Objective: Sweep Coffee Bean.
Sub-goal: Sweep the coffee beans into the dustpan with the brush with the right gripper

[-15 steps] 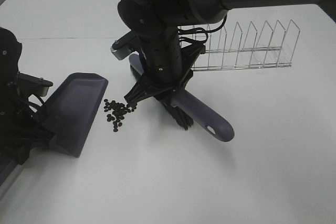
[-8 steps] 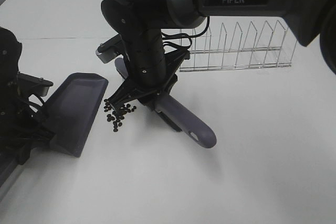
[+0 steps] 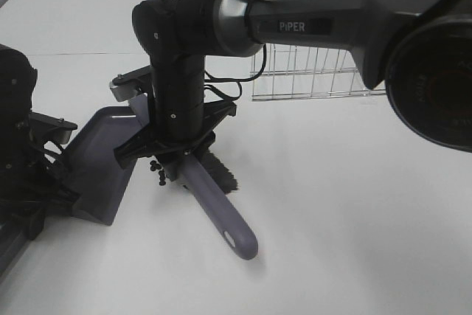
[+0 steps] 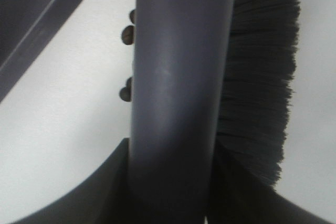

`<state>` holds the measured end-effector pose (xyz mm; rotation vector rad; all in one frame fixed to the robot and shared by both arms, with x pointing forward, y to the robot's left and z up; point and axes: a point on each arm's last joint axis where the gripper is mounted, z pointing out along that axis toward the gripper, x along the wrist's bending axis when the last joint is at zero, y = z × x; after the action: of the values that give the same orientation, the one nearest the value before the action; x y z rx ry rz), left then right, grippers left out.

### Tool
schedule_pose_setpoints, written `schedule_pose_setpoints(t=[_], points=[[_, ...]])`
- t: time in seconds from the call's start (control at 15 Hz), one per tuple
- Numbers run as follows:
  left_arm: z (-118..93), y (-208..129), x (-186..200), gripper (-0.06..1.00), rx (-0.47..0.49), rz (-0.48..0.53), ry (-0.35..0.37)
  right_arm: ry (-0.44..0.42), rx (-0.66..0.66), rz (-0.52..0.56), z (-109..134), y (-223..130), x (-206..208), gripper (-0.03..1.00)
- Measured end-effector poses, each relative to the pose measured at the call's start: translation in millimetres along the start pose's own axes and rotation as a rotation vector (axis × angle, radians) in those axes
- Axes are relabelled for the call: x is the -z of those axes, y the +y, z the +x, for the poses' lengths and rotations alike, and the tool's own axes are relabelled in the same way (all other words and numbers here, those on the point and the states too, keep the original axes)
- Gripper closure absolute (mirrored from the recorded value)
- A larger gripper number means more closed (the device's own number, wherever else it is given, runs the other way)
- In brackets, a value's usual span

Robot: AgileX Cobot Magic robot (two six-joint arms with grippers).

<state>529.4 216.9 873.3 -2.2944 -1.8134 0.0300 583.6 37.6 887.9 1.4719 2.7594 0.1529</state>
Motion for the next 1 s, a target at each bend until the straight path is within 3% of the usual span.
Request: schedule_pose_setpoints(t=[0.6,1.0], points=[[-0.5,-0.2,-0.3,0.61,0.004,0.004,-0.005,0.325,-0.021,-0.120,28.8,11.5,4.6,0.68],[-0.6,-0.3,-0.3,0.61,0.004,0.004,-0.006,0.373,-0.001,-0.172,33.8,19.8,15.6,0.68]])
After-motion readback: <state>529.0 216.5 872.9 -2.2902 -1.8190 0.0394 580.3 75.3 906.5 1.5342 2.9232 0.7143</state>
